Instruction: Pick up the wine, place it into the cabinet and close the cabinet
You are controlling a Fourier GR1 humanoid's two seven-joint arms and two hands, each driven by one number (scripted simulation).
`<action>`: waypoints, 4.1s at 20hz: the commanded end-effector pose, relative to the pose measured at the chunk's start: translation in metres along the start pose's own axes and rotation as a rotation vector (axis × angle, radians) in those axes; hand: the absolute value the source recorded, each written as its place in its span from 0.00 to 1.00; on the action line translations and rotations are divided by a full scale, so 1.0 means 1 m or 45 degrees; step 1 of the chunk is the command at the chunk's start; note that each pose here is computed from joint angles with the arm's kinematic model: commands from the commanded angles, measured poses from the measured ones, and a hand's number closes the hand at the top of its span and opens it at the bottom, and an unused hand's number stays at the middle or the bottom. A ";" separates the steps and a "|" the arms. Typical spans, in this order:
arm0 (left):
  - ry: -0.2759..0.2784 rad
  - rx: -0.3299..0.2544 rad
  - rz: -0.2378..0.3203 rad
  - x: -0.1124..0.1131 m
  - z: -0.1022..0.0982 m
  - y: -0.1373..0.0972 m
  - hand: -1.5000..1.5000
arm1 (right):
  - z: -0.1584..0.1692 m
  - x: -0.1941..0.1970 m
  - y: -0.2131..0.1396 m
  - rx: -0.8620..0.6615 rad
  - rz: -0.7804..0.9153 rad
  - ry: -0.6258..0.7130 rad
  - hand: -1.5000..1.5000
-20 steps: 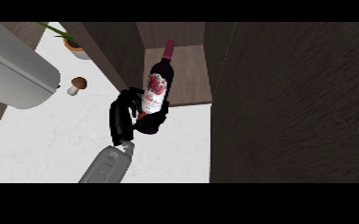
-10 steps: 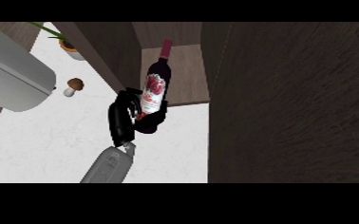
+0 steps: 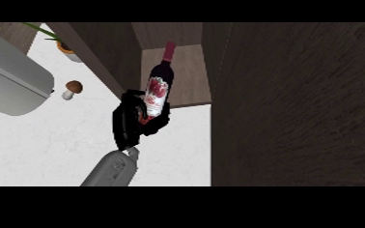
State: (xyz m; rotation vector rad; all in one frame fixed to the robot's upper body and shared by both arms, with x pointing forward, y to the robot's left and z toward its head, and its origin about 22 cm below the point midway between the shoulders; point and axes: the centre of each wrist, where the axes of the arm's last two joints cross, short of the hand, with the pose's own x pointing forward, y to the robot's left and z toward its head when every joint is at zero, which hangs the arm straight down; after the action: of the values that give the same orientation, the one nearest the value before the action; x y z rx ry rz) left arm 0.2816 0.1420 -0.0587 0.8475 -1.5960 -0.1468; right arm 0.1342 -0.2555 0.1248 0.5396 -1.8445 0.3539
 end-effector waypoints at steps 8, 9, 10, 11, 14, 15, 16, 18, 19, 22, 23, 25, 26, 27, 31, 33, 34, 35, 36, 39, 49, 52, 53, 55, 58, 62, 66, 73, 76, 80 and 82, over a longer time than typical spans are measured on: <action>-0.007 -0.160 -0.029 0.080 -0.056 -0.042 1.00 | 0.003 0.008 0.003 0.030 -0.040 -0.049 0.00; 0.000 -0.182 -0.054 0.085 -0.058 -0.046 1.00 | 0.000 0.002 0.001 -0.003 -0.049 -0.045 0.00; -0.001 -0.164 -0.109 0.076 -0.066 -0.043 1.00 | 0.004 0.007 0.003 0.000 -0.033 -0.029 0.00; 0.031 -0.178 -0.107 0.089 -0.070 -0.050 1.00 | 0.002 0.008 0.001 -0.007 -0.037 -0.026 0.00; 0.042 -0.139 -0.209 0.101 -0.092 -0.054 1.00 | 0.011 0.017 0.001 -0.008 -0.018 -0.027 0.00; 0.048 -0.129 -0.221 0.102 -0.095 -0.055 1.00 | 0.008 0.013 -0.002 -0.008 -0.023 -0.036 0.00; 0.016 -0.110 -0.234 0.117 -0.105 -0.055 1.00 | 0.008 0.012 -0.001 -0.010 -0.012 -0.027 0.00; -0.002 -0.092 -0.251 0.105 -0.104 -0.056 0.00 | 0.005 0.007 -0.006 0.003 -0.021 -0.036 0.00; -0.002 -0.086 -0.256 0.110 -0.105 -0.057 0.00 | 0.008 0.012 -0.011 0.005 -0.009 -0.019 0.00; 0.013 -0.087 -0.335 0.103 -0.109 -0.058 0.00 | 0.008 0.018 0.000 0.041 -0.014 -0.016 0.00; 0.004 -0.098 -0.358 0.095 -0.110 -0.057 0.00 | 0.005 0.011 -0.008 0.028 0.000 -0.048 0.00; 0.025 -0.110 -0.387 0.107 -0.119 -0.056 0.00 | 0.008 0.018 -0.005 0.008 0.002 -0.040 0.00; 0.035 -0.093 -0.386 0.095 -0.116 -0.056 0.00 | 0.007 0.014 -0.002 0.008 -0.013 -0.027 0.00; 0.040 -0.129 -0.375 0.094 -0.116 -0.055 0.00 | 0.010 0.016 0.002 -0.004 -0.020 -0.042 0.00; 0.059 -0.110 -0.362 0.086 -0.115 -0.055 0.00 | 0.010 0.016 -0.005 0.039 -0.033 -0.036 0.00; 0.081 -0.100 -0.319 0.084 -0.112 -0.055 0.00 | 0.008 0.016 0.005 0.033 -0.042 -0.040 0.00; 0.061 -0.101 -0.285 0.092 -0.116 -0.054 0.00 | 0.012 0.018 -0.003 0.041 -0.036 -0.023 0.00; 0.061 -0.087 -0.242 0.097 -0.118 -0.054 0.00 | 0.009 0.014 0.005 0.029 -0.024 -0.025 0.00; 0.040 -0.093 -0.182 0.095 -0.115 -0.053 0.00 | 0.011 0.014 -0.001 0.034 -0.034 -0.032 0.00; -0.020 -0.107 -0.108 0.096 -0.118 -0.051 0.00 | 0.010 0.018 0.007 0.037 -0.054 -0.029 0.00; -0.084 -0.040 0.170 0.104 -0.118 -0.046 0.00 | 0.008 0.010 0.008 0.006 -0.047 -0.036 0.00; -0.057 -0.017 0.272 0.096 -0.115 -0.043 0.00 | 0.015 0.030 0.017 0.003 -0.040 -0.019 0.00; -0.091 0.001 0.321 0.119 -0.124 -0.041 0.00 | 0.022 0.028 0.012 -0.010 -0.031 -0.008 0.00; -0.046 0.026 0.331 0.107 -0.116 -0.044 0.00 | 0.017 0.029 0.014 0.020 -0.036 -0.026 0.00; -0.068 -0.004 0.493 0.113 -0.115 -0.038 0.00 | 0.021 0.030 0.013 0.000 -0.040 -0.004 0.00; -0.108 -0.054 0.572 0.120 -0.103 -0.042 0.00 | 0.017 0.032 0.017 -0.017 -0.034 0.000 0.00; -0.135 -0.144 0.655 0.107 -0.078 -0.040 0.00 | 0.017 0.036 0.010 -0.028 -0.004 -0.011 0.00; -0.187 -0.239 0.754 0.103 -0.051 -0.035 0.00 | 0.024 0.029 0.018 -0.075 0.008 -0.026 0.00; -0.198 -0.275 0.799 0.120 -0.044 -0.023 0.00 | 0.019 0.044 0.030 -0.094 -0.021 -0.009 0.00; -0.176 -0.318 0.902 0.105 -0.011 -0.001 0.00 | 0.015 0.021 0.022 -0.129 -0.001 0.002 0.00; -0.177 -0.312 0.917 0.120 -0.009 -0.001 0.00 | 0.014 0.034 0.032 -0.102 0.010 0.001 0.00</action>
State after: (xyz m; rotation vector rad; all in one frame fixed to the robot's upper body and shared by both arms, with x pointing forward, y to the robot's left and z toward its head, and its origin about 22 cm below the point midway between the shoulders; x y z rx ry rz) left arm 0.3148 0.0734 0.0310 0.1076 -1.8784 0.0960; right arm 0.1182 -0.2500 0.1183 0.5569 -1.7926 0.2163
